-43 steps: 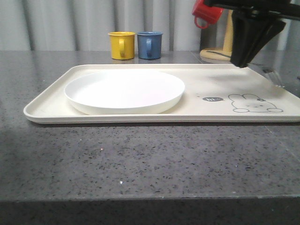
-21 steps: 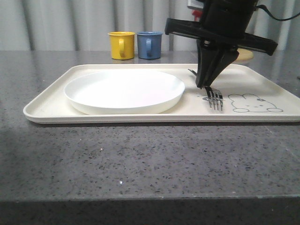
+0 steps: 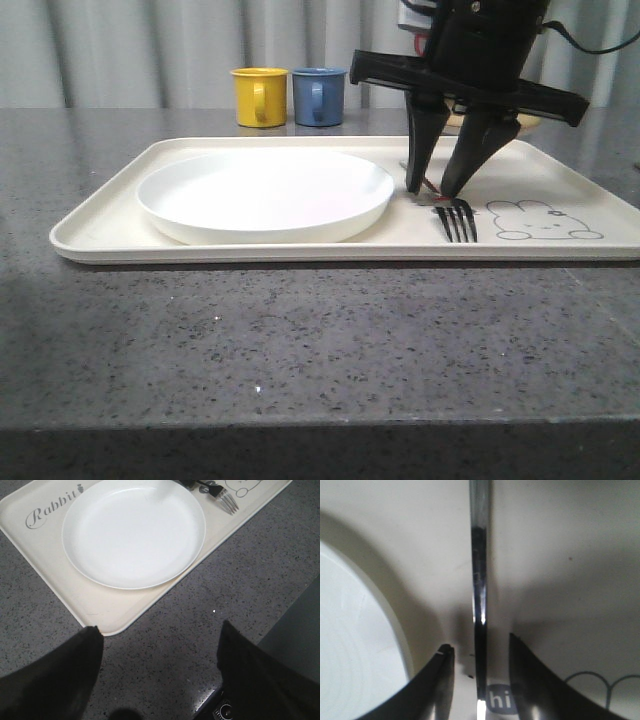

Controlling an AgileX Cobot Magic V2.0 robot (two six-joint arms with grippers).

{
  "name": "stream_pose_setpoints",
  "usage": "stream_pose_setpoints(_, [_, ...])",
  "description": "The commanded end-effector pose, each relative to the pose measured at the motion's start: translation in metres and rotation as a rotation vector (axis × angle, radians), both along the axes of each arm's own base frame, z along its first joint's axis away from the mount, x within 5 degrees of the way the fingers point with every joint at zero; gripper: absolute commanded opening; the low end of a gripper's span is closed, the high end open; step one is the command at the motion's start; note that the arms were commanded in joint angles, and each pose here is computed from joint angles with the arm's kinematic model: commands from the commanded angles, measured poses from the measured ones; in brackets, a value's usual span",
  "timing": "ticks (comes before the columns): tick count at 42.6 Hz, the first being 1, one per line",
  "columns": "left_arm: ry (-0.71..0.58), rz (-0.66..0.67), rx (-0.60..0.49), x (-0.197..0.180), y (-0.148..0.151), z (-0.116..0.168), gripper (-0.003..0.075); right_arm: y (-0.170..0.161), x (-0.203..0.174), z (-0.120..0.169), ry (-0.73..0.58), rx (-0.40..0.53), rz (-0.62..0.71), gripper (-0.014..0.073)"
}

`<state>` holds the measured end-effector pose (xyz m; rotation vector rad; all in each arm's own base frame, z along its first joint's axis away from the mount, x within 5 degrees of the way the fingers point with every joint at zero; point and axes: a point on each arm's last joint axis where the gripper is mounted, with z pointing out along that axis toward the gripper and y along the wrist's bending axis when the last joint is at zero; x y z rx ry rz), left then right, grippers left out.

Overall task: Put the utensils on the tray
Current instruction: 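Carry the fork with the right gripper onto the tray beside the plate, then grasp the chopsticks with the right gripper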

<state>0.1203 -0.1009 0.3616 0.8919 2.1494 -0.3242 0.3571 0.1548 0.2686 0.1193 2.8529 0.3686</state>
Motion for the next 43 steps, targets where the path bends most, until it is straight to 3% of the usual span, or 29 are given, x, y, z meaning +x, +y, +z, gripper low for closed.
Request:
stream_pose_setpoints(1, [-0.061, 0.001, -0.077, 0.001, -0.003, 0.014, 0.0480, -0.007, -0.011, 0.047, -0.152, 0.011, 0.029, 0.0409])
stream_pose_setpoints(8, [-0.061, 0.001, -0.077, 0.001, -0.003, 0.014, 0.0480, -0.027, -0.027, 0.072, -0.217, -0.150, 0.112, 0.0401])
stream_pose_setpoints(15, [-0.061, 0.001, -0.077, 0.001, -0.003, 0.014, 0.0480, -0.070, -0.039, 0.079, -0.185, -0.271, 0.081, 0.0401])
stream_pose_setpoints(29, [-0.061, 0.001, -0.077, 0.001, -0.003, 0.014, 0.0480, -0.158, -0.049, 0.056, -0.064, -0.330, -0.037, 0.0401])
stream_pose_setpoints(43, [-0.061, 0.001, -0.077, 0.001, -0.003, 0.014, 0.0480, -0.189, -0.038, 0.032, -0.023, -0.248, -0.071, 0.0401])
